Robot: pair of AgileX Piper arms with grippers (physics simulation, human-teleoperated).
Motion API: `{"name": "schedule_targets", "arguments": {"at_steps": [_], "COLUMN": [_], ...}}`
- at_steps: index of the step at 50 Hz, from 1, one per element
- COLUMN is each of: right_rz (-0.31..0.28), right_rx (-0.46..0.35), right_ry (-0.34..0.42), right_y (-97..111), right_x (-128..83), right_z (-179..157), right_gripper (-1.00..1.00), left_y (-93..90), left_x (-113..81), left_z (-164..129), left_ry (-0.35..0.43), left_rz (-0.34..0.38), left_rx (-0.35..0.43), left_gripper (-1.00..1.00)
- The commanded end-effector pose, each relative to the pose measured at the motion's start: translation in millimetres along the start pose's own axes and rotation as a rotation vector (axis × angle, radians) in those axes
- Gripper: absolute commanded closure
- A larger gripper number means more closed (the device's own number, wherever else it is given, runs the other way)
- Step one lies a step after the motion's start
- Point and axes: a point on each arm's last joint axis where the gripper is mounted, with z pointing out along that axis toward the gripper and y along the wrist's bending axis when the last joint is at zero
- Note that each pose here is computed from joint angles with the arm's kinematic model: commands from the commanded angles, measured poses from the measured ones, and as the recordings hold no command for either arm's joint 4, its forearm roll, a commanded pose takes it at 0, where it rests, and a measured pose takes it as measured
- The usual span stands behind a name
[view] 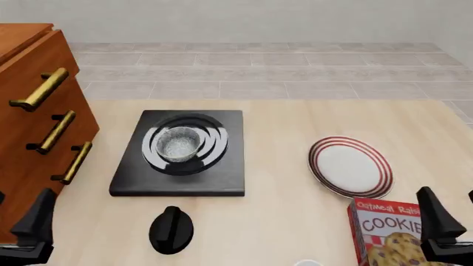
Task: Pick the akita bowl on the stove and place it on the plate.
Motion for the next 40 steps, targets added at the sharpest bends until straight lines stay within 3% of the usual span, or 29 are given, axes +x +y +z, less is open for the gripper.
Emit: {"name": "schedule_targets", "arguments": {"at_steps": [1,16,18,25,27,29,33,35,40], "right_rz": [-0.01,-0.018,-0.034,-0.038,-0.073,-0.057,-0.063,-0.02,-0.023], "right_rx": [-0.013,-0.049,-0.071,-0.082,-0.124,-0.156,-0.163,-0.177,-0.212], "right_ry": [-0.03,-0.002,-0.003,0.002,0.053,0.08,0.056,0.069,0.082], "right_y": [0.7,2.9,4.2,5.4,9.8,13.9,14.7,17.0,22.3], "right_x": [3.1,0.4,-19.5,-37.5,-35.6,-37.6,-50.1,-55.1,-63.2], "right_z": [-1.7,2.5,4.1,11.8,26.4,35.4,37.3,42.7,52.0], "right_gripper": [-1.0,-1.0,-1.0,-1.0,-1.0,-1.0,-1.0,-1.0,-1.0], "left_y": [0.0,0.0,0.0,0.0,0.0,0.0,0.0,0.0,0.0], "left_x": [-0.8,-0.8,-0.8,-0.8,-0.8,-0.8,-0.8,-0.8,-0.8], "left_z": [0.4,0.4,0.4,0.4,0.4,0.4,0.4,0.4,0.4], "left_ry": [0.001,0.001,0.001,0.001,0.001,0.001,0.001,0.001,0.001], "left_rz": [0.0,0.0,0.0,0.0,0.0,0.0,0.0,0.0,0.0], "left_rx": [0.0,0.0,0.0,0.0,0.0,0.0,0.0,0.0,0.0], "left_gripper": [-1.0,-1.0,-1.0,-1.0,-1.0,-1.0,-1.0,-1.0,-1.0]}}
